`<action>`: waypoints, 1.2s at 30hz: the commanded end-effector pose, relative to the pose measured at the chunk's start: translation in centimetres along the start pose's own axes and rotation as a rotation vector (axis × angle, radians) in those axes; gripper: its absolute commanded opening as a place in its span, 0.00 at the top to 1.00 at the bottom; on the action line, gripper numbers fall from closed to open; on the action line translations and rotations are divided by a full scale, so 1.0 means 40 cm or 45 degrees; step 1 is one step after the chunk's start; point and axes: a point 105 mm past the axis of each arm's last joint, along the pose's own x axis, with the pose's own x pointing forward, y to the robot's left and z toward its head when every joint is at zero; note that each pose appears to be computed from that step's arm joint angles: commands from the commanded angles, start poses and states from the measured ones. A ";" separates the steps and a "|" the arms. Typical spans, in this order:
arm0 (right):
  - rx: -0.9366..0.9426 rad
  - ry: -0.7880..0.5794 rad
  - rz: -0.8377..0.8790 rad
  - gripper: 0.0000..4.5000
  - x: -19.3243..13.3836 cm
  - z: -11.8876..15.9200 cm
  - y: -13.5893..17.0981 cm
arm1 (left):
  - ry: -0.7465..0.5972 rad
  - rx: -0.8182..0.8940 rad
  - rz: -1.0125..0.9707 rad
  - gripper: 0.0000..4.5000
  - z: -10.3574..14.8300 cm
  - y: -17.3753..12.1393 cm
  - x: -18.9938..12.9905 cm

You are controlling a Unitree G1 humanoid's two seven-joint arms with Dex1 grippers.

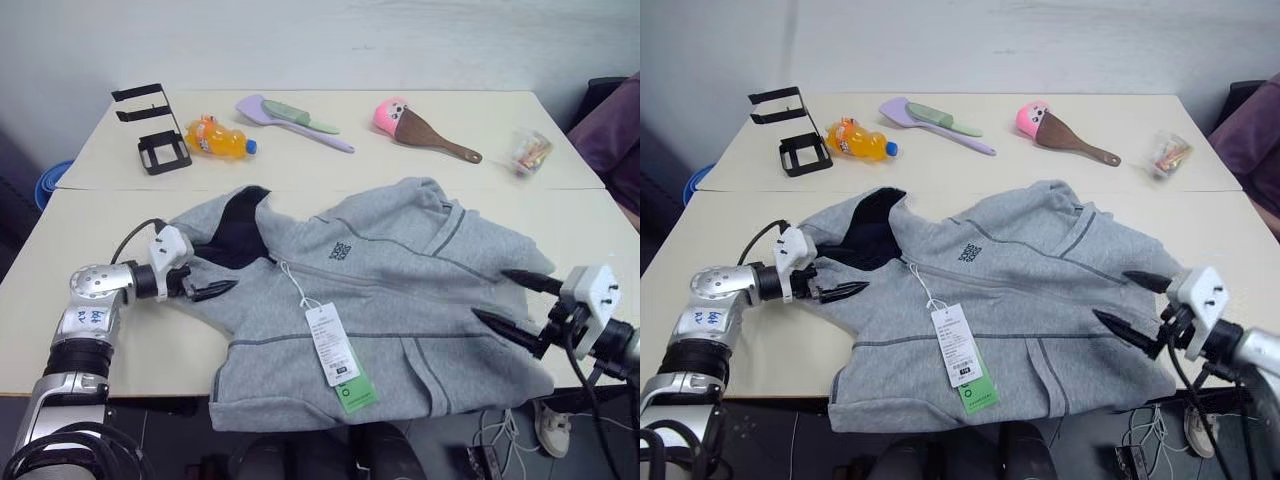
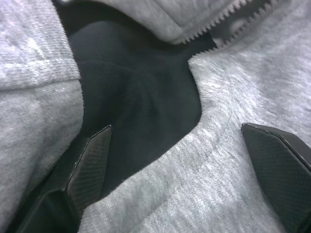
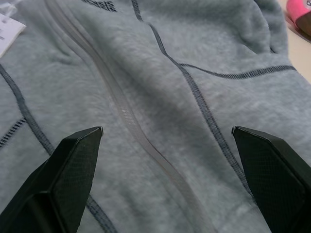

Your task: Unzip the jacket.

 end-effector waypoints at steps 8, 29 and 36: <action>0.240 -0.197 0.277 0.01 0.099 0.134 0.146 | -0.187 -0.030 -0.570 0.00 0.190 -0.108 -0.038; 0.615 0.173 0.791 0.01 0.384 0.067 0.334 | -0.288 0.388 -0.638 0.00 0.195 -0.142 0.167; 0.677 0.224 0.910 0.05 0.398 0.070 0.371 | -0.275 0.383 -0.649 0.00 0.184 -0.153 0.181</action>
